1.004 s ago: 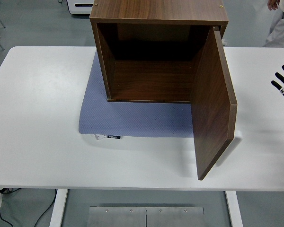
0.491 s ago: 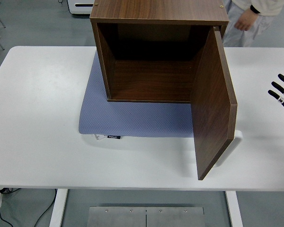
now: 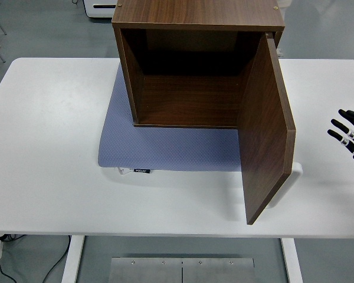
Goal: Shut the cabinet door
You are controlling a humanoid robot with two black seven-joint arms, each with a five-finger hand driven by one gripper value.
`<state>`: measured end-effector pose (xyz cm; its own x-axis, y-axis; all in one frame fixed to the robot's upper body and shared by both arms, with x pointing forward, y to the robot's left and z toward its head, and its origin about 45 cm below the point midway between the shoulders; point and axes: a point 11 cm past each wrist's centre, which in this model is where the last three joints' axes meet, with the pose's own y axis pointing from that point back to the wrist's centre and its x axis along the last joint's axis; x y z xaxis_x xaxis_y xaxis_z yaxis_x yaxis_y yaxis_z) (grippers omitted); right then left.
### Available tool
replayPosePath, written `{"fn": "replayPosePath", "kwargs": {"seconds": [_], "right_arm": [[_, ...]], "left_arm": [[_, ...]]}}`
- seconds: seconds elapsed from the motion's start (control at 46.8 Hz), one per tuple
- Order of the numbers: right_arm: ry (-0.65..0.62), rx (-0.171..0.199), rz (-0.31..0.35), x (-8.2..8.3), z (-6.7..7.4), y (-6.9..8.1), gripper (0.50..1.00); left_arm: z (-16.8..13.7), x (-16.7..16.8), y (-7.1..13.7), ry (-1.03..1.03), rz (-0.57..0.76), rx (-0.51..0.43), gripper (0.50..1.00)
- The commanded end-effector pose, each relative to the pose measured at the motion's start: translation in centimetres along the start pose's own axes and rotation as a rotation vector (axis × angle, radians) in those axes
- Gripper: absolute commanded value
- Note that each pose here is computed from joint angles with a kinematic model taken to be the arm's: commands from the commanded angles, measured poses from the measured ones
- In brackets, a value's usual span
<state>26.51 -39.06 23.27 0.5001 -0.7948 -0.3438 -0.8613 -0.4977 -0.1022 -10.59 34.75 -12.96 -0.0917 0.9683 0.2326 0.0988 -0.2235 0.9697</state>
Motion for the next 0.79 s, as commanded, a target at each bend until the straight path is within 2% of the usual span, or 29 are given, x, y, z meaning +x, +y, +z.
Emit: {"fn": "replayPosePath", "kwargs": {"seconds": [0.0,0.321,0.769], "right_arm": [[-0.003,-0.013,-0.01,-0.5,0.4,0.3,1.0],[0.033,-0.046,0.021,-0.5,0.7,2.9,1.0],[0.008,-0.094,0.015,-1.8,2.3,4.4,1.0]], "left_arm": [[0.0,0.0,0.0,0.0,0.0,-0.001,1.0],[0.0,0.0,0.0,0.0,0.0,0.001,1.0],[0.0,0.0,0.0,0.0,0.0,-0.001,1.0]]}}
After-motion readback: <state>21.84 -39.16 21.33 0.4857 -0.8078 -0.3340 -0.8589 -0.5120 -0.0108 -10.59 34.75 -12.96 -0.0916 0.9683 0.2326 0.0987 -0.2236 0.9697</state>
